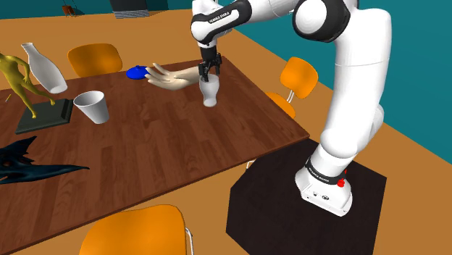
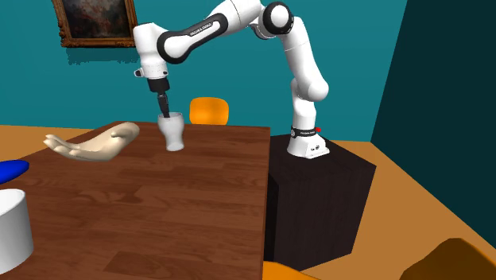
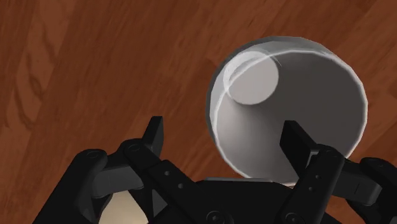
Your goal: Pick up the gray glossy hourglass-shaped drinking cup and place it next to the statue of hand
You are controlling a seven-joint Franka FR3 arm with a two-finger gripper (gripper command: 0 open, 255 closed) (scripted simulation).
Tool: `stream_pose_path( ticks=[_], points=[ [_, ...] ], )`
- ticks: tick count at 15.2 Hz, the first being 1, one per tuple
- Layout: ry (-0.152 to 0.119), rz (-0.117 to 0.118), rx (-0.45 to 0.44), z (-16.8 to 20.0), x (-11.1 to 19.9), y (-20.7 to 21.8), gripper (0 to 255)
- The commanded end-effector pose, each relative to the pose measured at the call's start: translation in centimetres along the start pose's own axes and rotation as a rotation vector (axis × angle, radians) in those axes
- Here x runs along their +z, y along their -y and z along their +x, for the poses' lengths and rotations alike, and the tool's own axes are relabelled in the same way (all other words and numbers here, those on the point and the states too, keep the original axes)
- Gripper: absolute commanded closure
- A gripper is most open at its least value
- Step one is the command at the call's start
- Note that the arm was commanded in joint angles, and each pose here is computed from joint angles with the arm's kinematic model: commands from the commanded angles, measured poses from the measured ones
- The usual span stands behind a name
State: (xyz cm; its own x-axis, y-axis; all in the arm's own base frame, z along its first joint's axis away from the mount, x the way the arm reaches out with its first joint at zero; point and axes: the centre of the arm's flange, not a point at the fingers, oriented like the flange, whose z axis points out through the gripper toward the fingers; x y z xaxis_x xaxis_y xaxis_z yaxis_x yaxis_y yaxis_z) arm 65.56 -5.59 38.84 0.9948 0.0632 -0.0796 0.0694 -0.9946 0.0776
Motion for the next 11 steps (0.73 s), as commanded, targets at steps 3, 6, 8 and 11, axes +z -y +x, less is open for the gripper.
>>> stream_pose_path(
  ticks=[3, 6, 8, 11],
  points=[
    [0.000, 0.000, 0.000, 0.0, -4.4, 0.0, 0],
    [0.000, 0.000, 0.000, 0.0, -4.4, 0.0, 0],
    [0.000, 0.000, 0.000, 0.0, -4.4, 0.0, 0],
    [0.000, 0.000, 0.000, 0.0, -4.4, 0.0, 0]
  ],
)
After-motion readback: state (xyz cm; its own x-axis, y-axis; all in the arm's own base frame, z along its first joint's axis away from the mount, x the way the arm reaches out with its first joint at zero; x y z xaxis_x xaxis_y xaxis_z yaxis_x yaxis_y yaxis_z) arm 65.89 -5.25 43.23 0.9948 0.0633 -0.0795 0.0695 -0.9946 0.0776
